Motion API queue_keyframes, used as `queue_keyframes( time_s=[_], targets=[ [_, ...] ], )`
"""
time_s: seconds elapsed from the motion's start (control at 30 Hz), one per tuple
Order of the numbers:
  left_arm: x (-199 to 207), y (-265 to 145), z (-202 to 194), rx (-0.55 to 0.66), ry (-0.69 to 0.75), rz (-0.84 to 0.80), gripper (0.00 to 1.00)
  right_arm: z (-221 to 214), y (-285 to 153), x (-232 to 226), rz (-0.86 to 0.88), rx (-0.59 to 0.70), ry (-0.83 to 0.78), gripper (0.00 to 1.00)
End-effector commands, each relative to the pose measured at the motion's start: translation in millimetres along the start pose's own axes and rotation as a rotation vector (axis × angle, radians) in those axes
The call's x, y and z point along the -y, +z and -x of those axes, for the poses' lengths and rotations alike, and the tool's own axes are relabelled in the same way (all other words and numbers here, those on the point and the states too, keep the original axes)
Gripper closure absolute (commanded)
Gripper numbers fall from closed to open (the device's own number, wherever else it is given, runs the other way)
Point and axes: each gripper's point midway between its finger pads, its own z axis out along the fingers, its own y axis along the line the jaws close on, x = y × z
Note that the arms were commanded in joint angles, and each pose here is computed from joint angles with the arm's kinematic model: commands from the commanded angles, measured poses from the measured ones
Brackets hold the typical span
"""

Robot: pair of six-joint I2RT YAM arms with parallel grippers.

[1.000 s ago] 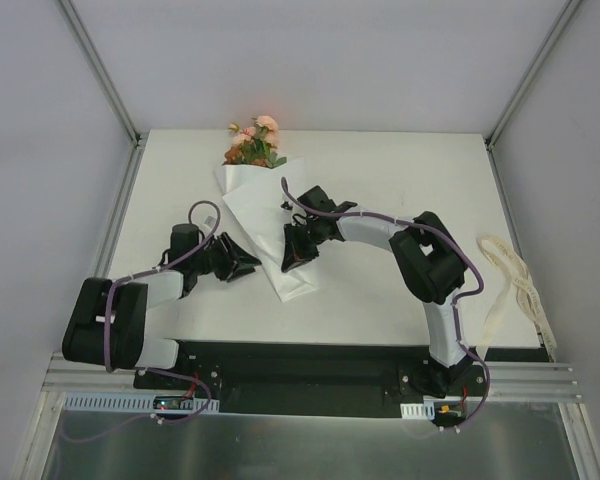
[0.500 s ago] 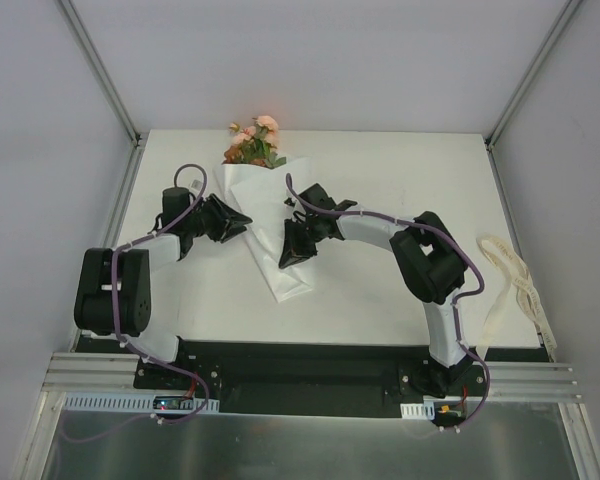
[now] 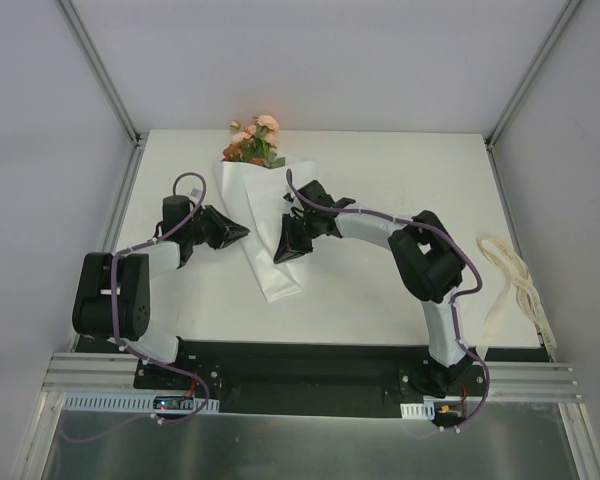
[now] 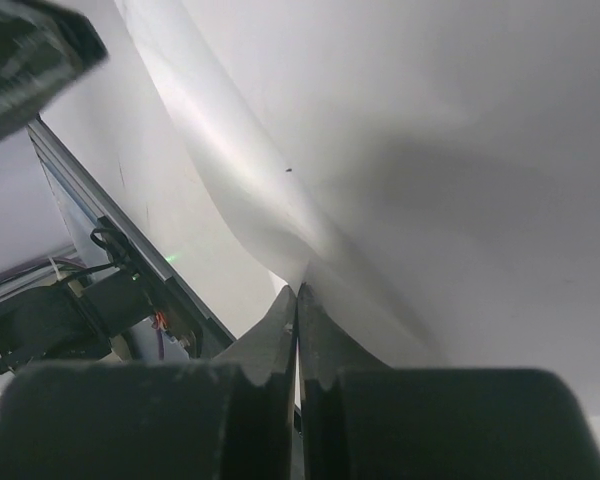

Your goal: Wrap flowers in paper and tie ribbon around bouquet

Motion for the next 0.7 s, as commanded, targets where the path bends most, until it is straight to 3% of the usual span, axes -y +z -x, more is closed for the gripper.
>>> queue_keyframes(
  time_s=[0.0, 0.3, 0.67],
  targets=[
    [-21, -10, -25, -0.008, 0.014, 0.035, 0.9, 4, -12, -18, 0.039, 0.024, -0.045, 0.99],
    [-58, 13, -80, -0.119, -0.009, 0.088, 0.97, -1, -24, -32, 0.089, 0.059, 0.008, 0.99],
    [-61, 15, -84, -0.117, -0.002, 0.096, 0.97, 11, 0, -38, 0.168, 0.076, 0.159, 0.99]
  ],
)
